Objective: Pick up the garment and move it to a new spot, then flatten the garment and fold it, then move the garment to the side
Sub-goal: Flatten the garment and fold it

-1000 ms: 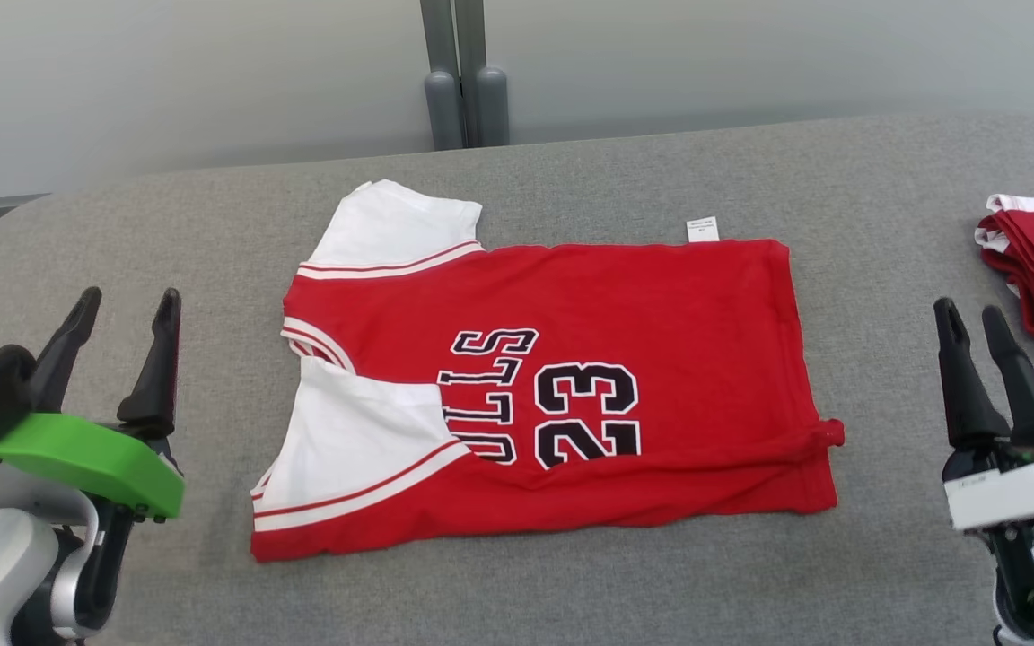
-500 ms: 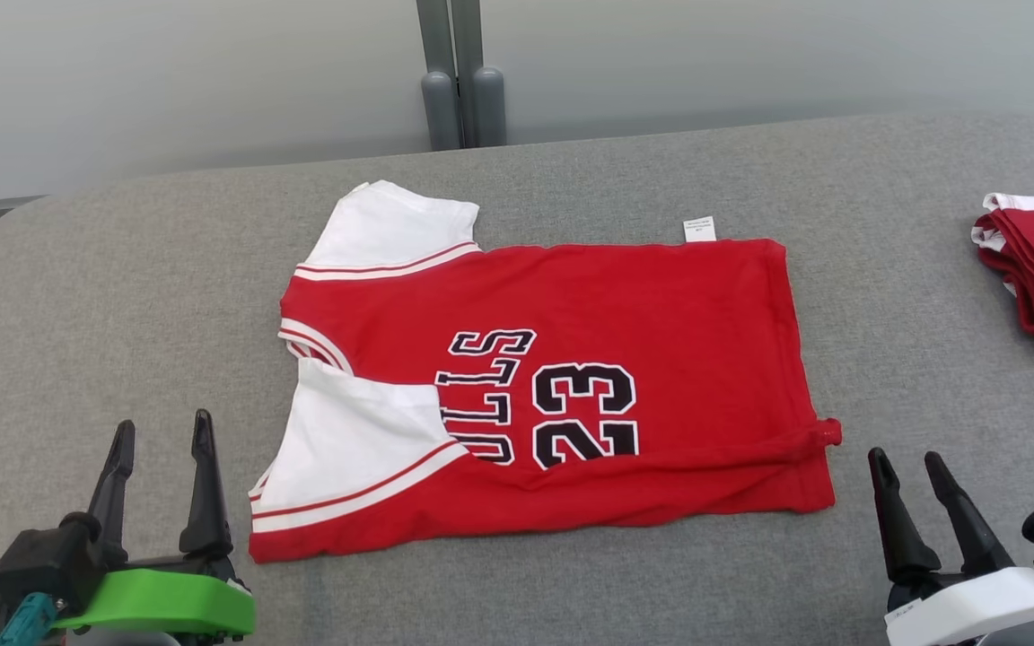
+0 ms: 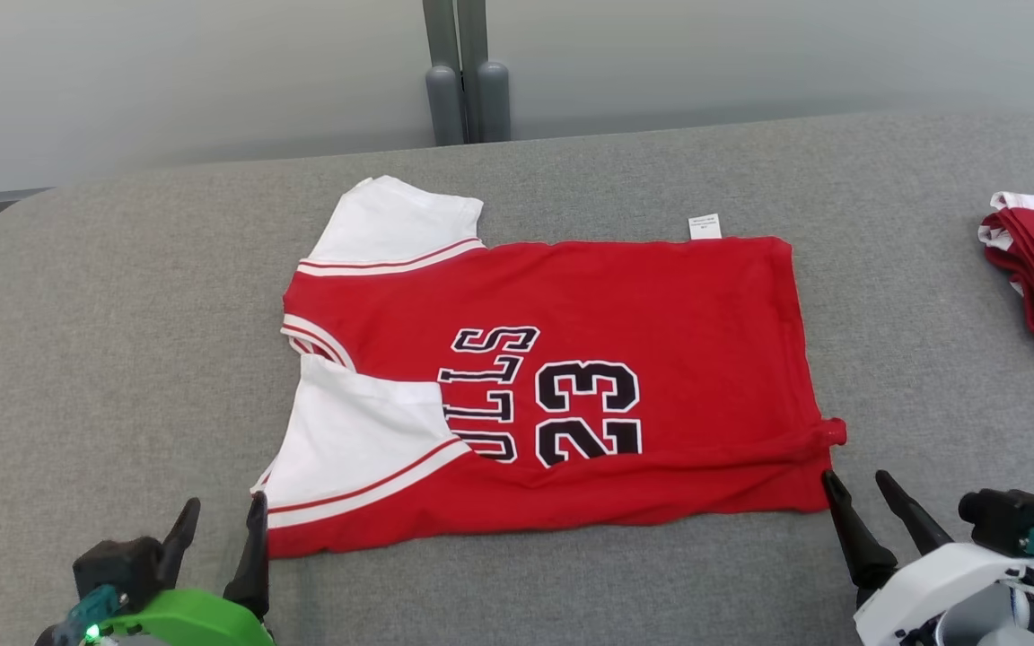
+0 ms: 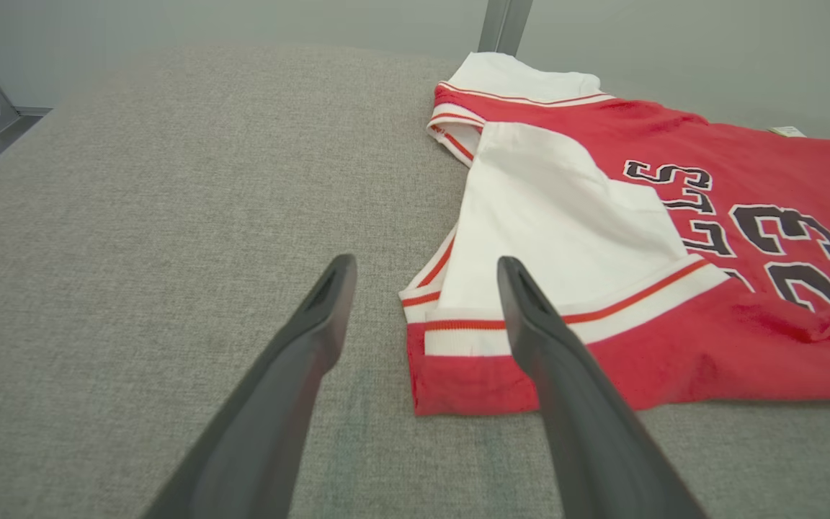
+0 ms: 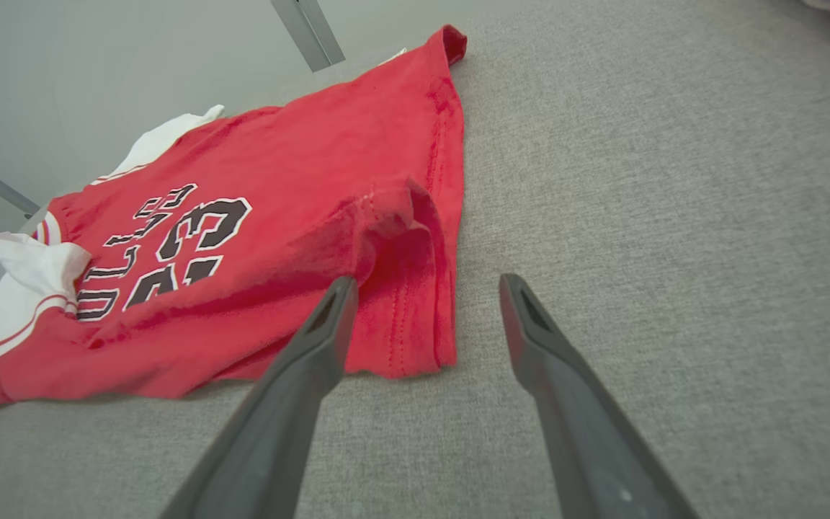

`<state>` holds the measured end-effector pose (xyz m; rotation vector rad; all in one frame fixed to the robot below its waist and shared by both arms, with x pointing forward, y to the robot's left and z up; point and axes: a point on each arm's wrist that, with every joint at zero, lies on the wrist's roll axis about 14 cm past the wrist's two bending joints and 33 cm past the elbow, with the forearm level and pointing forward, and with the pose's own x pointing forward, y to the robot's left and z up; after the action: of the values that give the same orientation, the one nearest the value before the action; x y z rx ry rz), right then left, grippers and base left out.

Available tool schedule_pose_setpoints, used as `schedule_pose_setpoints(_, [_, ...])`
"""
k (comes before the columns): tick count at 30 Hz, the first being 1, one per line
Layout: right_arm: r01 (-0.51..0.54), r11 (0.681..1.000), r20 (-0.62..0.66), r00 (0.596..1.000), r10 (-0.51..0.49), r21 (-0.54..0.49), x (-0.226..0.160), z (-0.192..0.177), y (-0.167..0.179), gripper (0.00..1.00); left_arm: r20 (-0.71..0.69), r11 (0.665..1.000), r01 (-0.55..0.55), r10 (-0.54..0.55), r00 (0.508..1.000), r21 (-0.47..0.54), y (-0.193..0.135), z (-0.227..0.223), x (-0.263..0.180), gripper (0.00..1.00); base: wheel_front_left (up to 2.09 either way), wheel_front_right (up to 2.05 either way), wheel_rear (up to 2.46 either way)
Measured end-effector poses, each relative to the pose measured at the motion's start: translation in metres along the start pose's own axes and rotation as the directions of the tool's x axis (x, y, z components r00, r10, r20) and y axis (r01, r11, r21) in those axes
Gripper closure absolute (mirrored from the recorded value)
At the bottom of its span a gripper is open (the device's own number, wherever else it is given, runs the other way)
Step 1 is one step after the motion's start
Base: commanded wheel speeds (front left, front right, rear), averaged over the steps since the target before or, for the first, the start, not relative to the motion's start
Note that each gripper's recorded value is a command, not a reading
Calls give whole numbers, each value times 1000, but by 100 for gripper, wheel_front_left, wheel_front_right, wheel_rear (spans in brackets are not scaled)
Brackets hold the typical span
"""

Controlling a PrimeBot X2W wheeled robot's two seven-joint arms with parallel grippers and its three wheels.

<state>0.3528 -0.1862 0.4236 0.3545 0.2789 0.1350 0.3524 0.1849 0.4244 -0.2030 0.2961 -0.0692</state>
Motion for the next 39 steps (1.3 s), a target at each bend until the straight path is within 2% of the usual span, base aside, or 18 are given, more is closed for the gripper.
schedule_pose_setpoints(4, [-6, 1000, -65, 998, 6, -9, 11, -8, 1, 0, -124, 999, 47, -48, 991, -13, -10, -20, 10, 0, 0, 0, 0])
schedule_pose_setpoints(9, [-3, 1000, -145, 989, 2, -9, 20, -23, 0, 0, -312, 997, 80, -82, 946, -21, -16, -54, 14, 0, 0, 0, 0])
schedule_pose_setpoints(16, [-28, 1000, -196, 980, 27, -4, 29, -34, 11, 0, -388, 998, 60, -64, 919, -23, -10, -66, 24, 0, 0, 0, 0])
schedule_pose_setpoints(17, [-30, 1000, -199, 980, 28, -5, 30, -35, 11, 17, -396, 998, 57, -62, 916, -24, -9, -67, 24, 0, 0, 0, 0])
schedule_pose_setpoints(19, [-35, 999, -204, 978, 33, -7, 30, -36, 12, 74, -412, 998, 59, -63, 909, -24, -9, -70, 25, 0, 0, 0, 0])
schedule_pose_setpoints(20, [-39, 999, -206, 978, 36, -8, 30, -36, 13, 100, -417, 998, 59, -64, 907, -25, -9, -70, 25, 6, 0, 0, 0])
schedule_pose_setpoints(21, [-42, 999, -205, 978, 40, -9, 30, -36, 14, 100, -417, 998, 59, -65, 907, -28, -9, -70, 25, 53, 0, 0, 0])
schedule_pose_setpoints(22, [-46, 999, -201, 979, 43, -8, 29, -35, 16, 100, -412, 998, 59, -67, 909, -31, -9, -68, 25, 96, 0, 0, 0])
schedule_pose_setpoints(23, [-49, 999, -198, 979, 46, -9, 29, -33, 16, 100, -408, 998, 60, -67, 911, -30, -9, -67, 25, 100, 0, 0, 0])
schedule_pose_setpoints(32, [-88, 996, -215, 973, 87, 7, 14, -27, 22, 100, -400, 996, 60, -80, 913, -61, -9, -60, 6, 100, 0, 0, 0])
schedule_pose_setpoints(39, [-111, 994, -293, 950, 106, -1, -3, -32, 17, 100, -461, 995, 47, -81, 884, -85, -7, -67, -28, 100, 0, 0, 0])
